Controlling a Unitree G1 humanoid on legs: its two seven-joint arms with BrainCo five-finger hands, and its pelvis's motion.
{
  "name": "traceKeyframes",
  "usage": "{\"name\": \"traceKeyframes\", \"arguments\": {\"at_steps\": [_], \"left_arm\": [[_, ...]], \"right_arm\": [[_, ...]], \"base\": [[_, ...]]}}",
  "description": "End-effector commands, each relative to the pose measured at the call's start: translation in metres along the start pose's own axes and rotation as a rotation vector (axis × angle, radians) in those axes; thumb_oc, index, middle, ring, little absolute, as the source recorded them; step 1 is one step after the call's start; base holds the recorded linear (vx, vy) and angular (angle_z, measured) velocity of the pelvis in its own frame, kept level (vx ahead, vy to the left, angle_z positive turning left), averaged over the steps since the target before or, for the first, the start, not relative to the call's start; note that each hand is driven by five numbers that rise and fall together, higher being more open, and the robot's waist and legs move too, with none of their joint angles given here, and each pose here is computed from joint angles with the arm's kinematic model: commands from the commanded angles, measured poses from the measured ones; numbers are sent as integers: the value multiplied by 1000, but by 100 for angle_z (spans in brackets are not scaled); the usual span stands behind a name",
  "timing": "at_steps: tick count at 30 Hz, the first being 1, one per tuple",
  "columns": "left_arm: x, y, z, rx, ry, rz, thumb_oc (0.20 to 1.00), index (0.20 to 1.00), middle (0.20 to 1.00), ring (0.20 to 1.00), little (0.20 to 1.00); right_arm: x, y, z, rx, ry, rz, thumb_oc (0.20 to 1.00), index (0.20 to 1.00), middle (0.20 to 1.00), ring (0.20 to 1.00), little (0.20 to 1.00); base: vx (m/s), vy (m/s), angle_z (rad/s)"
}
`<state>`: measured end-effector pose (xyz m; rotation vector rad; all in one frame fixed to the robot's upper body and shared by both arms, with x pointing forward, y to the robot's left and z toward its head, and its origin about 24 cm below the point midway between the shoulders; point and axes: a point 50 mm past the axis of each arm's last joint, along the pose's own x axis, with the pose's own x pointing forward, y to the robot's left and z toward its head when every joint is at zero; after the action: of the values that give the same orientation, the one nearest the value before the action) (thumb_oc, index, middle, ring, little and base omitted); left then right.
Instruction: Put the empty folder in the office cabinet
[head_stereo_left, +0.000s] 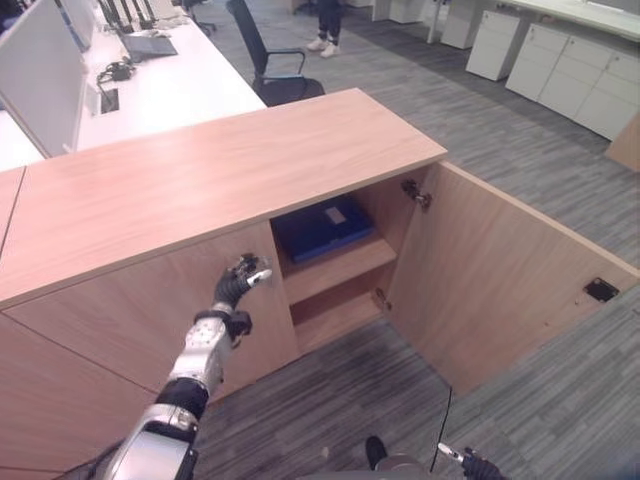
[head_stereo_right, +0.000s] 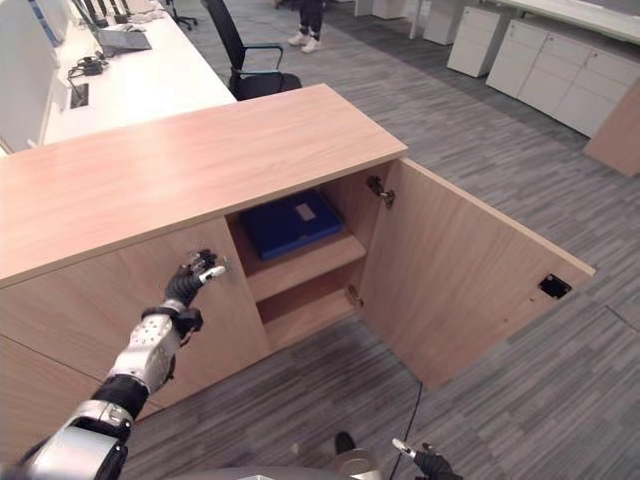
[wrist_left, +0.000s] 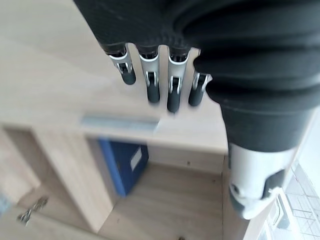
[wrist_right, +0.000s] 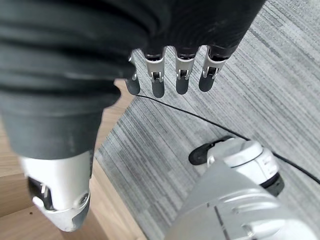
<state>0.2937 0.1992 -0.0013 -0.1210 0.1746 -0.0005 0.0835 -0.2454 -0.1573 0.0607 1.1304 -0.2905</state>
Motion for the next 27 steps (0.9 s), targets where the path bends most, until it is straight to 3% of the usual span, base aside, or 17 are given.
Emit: {"name": "traceKeyframes", "arguments": {"at_steps": [1, 5, 10, 15, 27], "left_arm": [[7, -5, 25, -4, -112, -74, 1000, 1000, 1000, 1000, 1000], [-16, -19, -2, -24, -36, -179, 1000, 1000, 1000, 1000, 1000], [-37, -11, -31, -29, 81, -179, 1000, 1000, 1000, 1000, 1000], [-63, 11, -68, -28, 229, -84, 1000, 1000, 1000, 1000, 1000], [-93, 16, -122, -44, 474, 13, 1000, 1000, 1000, 1000, 1000]], "right_arm": [[4, 5, 17, 24, -39, 0, 1000, 1000, 1000, 1000, 1000], [3, 3, 9, 65, -19, -7, 1000, 1000, 1000, 1000, 1000], [1, -8, 2, 110, 14, -50, 1000, 1000, 1000, 1000, 1000], [-3, -25, -5, 52, 28, -76, 1000, 1000, 1000, 1000, 1000], [-5, -58, 17, 42, -27, -170, 1000, 1000, 1000, 1000, 1000]], "base": [[-119, -154, -117], [-47, -214, -35], [49, -406, -26], [137, -437, -19], [59, -230, 20]]}}
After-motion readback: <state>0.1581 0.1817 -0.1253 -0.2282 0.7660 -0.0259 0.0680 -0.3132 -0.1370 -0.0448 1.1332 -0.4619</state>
